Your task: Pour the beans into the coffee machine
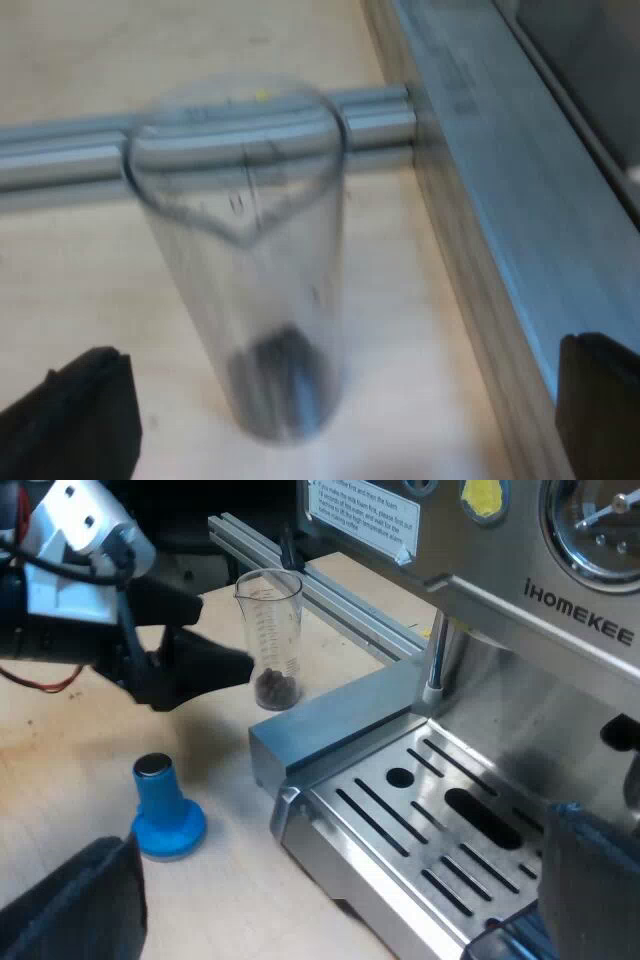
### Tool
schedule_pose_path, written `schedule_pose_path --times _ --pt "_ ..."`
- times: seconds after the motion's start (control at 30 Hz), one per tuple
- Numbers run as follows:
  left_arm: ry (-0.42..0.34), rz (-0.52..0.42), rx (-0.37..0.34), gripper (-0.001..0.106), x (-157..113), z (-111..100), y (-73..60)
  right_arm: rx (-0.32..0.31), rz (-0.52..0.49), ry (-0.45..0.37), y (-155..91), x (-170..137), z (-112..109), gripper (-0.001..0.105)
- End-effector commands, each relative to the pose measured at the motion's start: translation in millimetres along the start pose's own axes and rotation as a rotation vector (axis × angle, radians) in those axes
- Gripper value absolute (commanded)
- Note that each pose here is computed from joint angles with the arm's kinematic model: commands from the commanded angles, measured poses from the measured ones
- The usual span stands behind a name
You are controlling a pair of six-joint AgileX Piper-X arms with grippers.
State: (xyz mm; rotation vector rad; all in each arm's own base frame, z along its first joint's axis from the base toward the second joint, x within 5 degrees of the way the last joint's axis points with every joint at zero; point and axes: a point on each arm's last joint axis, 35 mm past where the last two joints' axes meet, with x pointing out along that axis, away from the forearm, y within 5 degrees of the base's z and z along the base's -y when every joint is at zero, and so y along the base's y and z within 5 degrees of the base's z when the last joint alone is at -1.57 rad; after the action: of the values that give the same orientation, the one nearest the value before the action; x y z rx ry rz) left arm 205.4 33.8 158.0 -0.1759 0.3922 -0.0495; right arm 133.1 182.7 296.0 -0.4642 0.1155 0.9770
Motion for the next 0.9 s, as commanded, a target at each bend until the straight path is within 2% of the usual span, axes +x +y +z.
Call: schedule_pose_path --times 0.03,0.1,0.17,0.4,0.9 --pt "-0.029 -0.010 0.006 0.085 7.3 7.0 0.3 0.046 -0.005 -0.018 -0.6 -1.0 2.6 0.081" --pt "-0.013 -0.009 -0.006 0.085 15.2 7.7 2.4 0.087 -0.004 -0.018 -0.6 -1.0 2.6 0.081" --pt "-0.009 -0.009 -0.007 0.085 17.3 8.2 3.0 0.094 -0.004 -0.018 -0.6 -1.0 2.6 0.081" --pt "-0.007 -0.009 -0.031 0.085 38.5 7.4 8.9 0.094 -0.004 -0.018 -0.6 -1.0 2.6 0.081" --pt "-0.014 0.007 -0.036 0.085 58.3 17.4 14.2 0.094 -0.004 -0.018 -0.6 -1.0 2.6 0.081"
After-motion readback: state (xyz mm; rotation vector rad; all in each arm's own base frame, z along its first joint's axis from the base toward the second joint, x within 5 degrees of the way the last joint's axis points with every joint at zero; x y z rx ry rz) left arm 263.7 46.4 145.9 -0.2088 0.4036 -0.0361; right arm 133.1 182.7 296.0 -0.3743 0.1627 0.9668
